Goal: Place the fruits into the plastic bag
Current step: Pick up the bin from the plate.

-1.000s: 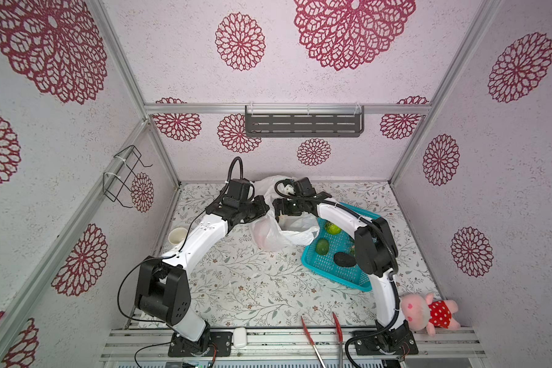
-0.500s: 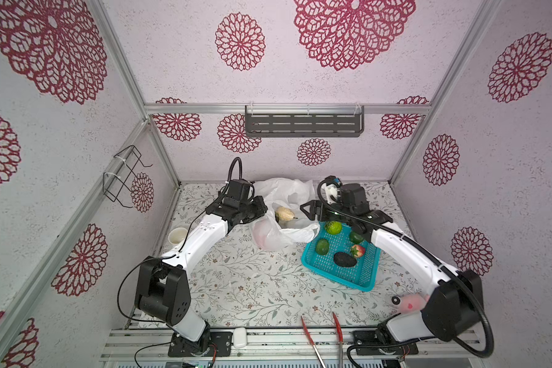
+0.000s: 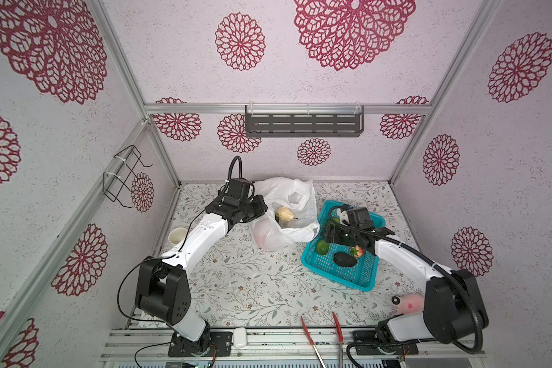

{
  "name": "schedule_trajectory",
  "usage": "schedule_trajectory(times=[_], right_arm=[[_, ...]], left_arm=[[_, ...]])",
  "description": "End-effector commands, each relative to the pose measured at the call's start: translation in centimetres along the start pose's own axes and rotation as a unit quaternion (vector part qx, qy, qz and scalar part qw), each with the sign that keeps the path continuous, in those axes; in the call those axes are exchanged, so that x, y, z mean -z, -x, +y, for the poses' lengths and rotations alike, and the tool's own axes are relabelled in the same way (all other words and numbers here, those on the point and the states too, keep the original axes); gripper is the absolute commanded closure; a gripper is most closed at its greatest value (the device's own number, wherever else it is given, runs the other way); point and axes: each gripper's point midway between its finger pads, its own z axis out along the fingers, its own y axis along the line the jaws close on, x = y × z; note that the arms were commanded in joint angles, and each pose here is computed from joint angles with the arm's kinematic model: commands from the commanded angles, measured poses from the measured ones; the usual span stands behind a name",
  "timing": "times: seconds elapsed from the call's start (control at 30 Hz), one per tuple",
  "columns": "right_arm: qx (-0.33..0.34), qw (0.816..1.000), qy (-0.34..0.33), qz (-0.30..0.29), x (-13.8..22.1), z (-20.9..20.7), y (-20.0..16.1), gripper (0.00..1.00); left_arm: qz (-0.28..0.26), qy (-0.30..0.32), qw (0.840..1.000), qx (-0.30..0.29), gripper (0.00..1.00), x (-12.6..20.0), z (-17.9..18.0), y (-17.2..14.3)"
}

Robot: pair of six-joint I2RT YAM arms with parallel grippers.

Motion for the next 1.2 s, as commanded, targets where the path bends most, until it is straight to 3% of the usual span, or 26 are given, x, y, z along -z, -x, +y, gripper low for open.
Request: schedule_trajectory(times=[0.0, 0.33, 0.5, 0.67, 0.97, 1.17], right_arm=[[0.02, 0.999, 0.004, 0.035, -0.7, 0.7, -1.0, 0.22], [0.02, 0.996, -0.058, 0.06, -3.4, -2.0, -1.6, 0.31], [0.021, 0.996, -0.058, 0.062, -3.9, -2.1, -1.5, 0.53], [0.018, 0.996, -0.065, 0.05, -3.3, -2.2, -1.1, 0.62], [0.071, 0.994, -0.064, -0.052, 3.5, 1.1, 6.1, 0.62], [0.104, 0.988, 0.037, -0.111, 5.5, 7.6, 10.7, 0.61]], left_arm=[[-0.007, -0.004, 1.0, -0.001, 1.0, 0.1, -0.7, 0.5], [-0.009, -0.005, 1.0, -0.004, 1.0, 0.3, -1.0, 0.8], [-0.007, -0.008, 1.0, -0.005, 1.0, 0.3, -1.2, 0.8], [-0.008, -0.007, 1.0, -0.006, 1.0, 0.4, -1.1, 0.8], [0.0, -0.017, 1.0, -0.003, 1.0, 0.1, -1.2, 0.5], [0.001, -0.013, 1.0, 0.0, 1.0, -0.2, -0.8, 0.2]])
